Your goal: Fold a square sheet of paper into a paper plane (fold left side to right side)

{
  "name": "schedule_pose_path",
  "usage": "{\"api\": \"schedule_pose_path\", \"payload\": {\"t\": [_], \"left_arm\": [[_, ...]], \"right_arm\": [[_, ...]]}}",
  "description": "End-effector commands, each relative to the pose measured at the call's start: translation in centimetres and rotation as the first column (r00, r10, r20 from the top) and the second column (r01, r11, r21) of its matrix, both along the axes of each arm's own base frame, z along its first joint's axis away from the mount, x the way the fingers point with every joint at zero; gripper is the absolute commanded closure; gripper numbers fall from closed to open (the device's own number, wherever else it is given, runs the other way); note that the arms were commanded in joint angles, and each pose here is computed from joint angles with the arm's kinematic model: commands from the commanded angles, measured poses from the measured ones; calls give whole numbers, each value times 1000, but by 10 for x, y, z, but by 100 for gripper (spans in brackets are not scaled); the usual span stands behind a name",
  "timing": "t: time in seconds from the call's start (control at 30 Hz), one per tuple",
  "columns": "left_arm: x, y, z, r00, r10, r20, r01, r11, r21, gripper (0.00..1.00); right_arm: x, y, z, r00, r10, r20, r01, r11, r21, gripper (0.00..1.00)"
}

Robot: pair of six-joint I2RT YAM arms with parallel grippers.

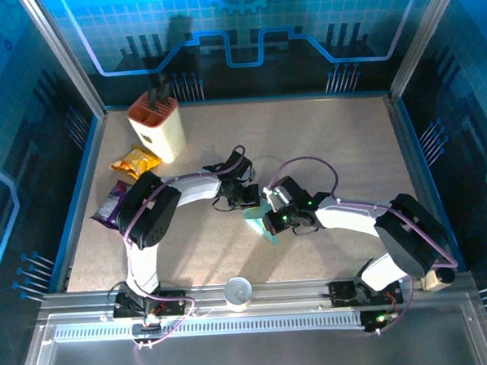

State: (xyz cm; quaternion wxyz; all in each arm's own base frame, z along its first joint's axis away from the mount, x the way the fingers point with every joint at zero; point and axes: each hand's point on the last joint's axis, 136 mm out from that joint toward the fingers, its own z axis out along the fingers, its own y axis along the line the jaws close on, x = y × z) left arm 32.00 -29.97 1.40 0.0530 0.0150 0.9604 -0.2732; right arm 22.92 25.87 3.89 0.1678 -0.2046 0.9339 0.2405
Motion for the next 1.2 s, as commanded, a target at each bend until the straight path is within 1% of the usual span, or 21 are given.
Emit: {"api": "schedule_pose_path", "payload": {"t": [0.0, 0.27, 1.17], "left_arm": [[-17, 17, -33, 998, -15, -62, 23, 992, 124, 100], [-17, 17, -32, 998, -18, -61, 25, 991, 130, 100], [-16, 16, -30, 998, -18, -52, 25, 990, 137, 100]], "right_arm": [[6, -8, -4, 1000, -25, -9, 24, 999, -48, 95], [11, -14, -9, 999, -48, -4, 48, 995, -87, 95], [21, -15, -13, 996, -85, 9, 86, 992, -96, 94]]}}
